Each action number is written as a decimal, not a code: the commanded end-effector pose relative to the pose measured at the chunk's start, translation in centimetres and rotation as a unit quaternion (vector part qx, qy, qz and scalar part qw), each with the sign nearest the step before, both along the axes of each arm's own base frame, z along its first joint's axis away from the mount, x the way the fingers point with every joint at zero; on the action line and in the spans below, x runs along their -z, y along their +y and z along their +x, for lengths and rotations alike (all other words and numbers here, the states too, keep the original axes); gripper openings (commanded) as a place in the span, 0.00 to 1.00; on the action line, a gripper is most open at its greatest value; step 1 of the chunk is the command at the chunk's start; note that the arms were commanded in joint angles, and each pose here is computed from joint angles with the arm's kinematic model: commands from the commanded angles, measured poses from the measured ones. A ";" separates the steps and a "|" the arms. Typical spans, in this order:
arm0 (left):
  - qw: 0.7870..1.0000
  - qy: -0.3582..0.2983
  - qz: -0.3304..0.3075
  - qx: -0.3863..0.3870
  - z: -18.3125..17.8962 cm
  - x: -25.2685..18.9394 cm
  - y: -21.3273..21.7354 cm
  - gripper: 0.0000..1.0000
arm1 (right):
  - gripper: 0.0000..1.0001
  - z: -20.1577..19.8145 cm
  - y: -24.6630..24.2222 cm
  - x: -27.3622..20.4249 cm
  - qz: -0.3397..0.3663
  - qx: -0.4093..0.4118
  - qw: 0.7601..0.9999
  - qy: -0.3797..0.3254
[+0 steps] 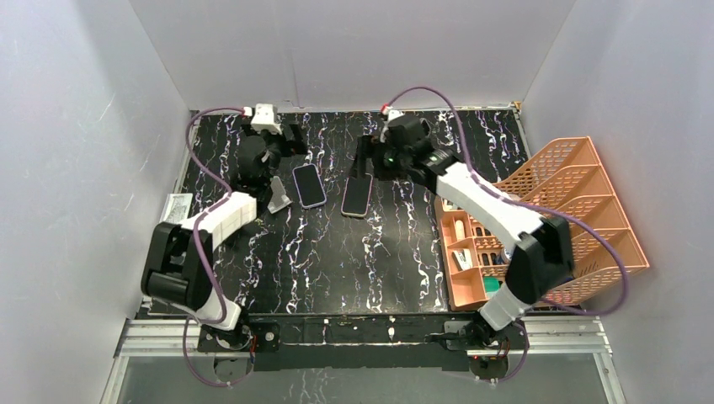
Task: Place the phone on the phone stand
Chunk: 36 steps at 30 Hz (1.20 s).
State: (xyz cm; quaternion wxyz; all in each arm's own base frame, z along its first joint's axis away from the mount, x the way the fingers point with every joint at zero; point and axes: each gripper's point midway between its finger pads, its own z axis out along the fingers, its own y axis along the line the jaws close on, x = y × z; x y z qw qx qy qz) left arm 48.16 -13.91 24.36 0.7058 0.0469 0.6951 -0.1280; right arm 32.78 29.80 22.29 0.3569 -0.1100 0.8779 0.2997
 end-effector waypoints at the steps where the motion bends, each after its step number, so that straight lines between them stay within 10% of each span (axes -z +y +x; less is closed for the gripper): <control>1: 0.996 0.028 0.003 -0.086 -1.8 -0.7 4.2 0.98 | 0.99 3.8 2.1 0.8 -0.026 0.096 0.994 0.049; 10: 0.996 0.026 0.002 -0.085 -2.7 -3.1 4.4 0.98 | 0.99 8.8 3.7 8.6 -0.179 0.178 0.960 0.122; 36: 0.999 0.015 0.016 -0.040 -3.6 -4.7 1.5 0.98 | 0.99 11.9 2.2 18.0 -0.251 0.221 0.932 0.140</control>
